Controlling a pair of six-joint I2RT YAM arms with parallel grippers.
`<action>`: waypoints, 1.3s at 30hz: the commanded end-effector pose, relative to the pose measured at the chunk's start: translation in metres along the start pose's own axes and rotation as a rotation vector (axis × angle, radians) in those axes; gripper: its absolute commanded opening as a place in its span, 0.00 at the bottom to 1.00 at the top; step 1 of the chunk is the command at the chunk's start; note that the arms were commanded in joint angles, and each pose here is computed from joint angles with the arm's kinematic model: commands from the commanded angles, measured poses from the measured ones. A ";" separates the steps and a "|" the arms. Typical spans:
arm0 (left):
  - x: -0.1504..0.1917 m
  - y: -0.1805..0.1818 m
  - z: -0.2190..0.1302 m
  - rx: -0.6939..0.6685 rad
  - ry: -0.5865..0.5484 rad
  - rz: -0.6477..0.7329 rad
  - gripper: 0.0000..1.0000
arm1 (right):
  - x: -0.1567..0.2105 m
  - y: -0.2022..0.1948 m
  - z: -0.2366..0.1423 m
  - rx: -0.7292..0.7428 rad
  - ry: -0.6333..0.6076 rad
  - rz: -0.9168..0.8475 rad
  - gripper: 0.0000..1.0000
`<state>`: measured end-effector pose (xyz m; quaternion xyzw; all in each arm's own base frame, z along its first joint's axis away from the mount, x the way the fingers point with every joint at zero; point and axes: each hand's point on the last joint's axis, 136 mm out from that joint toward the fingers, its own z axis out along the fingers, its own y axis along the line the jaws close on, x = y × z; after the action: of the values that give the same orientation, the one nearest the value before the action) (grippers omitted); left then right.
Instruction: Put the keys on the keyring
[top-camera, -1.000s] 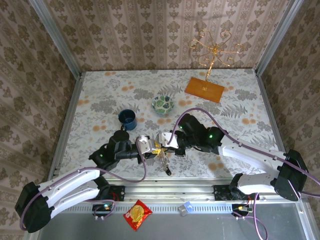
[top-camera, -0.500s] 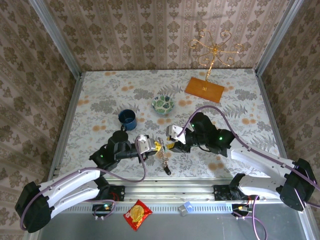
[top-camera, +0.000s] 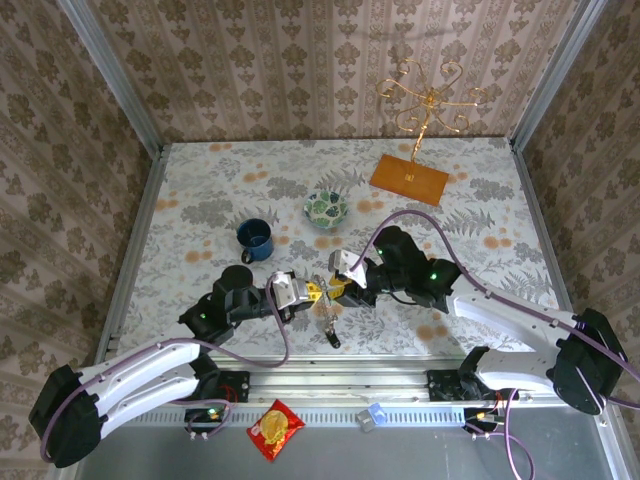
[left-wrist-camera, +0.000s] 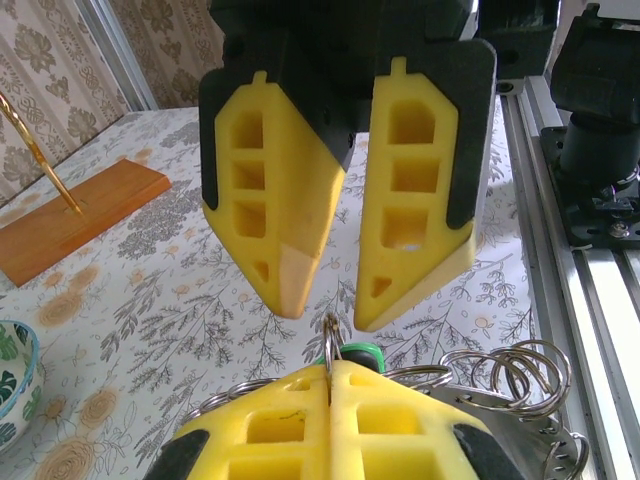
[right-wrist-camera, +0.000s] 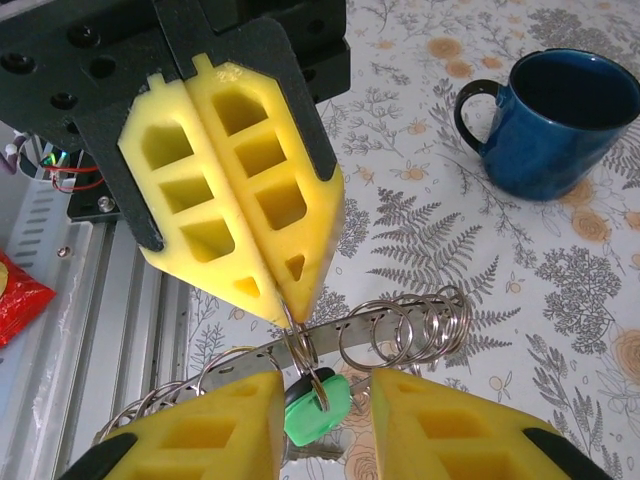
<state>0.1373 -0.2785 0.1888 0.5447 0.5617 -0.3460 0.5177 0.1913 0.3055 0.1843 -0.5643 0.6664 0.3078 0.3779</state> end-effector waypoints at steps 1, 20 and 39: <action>-0.015 0.001 -0.003 -0.007 -0.063 0.018 0.00 | 0.000 0.005 0.003 -0.034 -0.009 -0.001 0.25; -0.018 -0.002 0.001 -0.006 -0.076 0.050 0.00 | 0.012 0.002 0.011 -0.034 0.033 0.009 0.03; -0.014 -0.002 0.003 -0.026 -0.101 0.031 0.00 | 0.002 0.006 0.007 -0.022 -0.078 -0.006 0.25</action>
<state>0.1345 -0.2829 0.1888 0.5403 0.5468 -0.3470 0.5373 0.1889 0.3077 0.1715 -0.5621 0.6559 0.3203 0.3888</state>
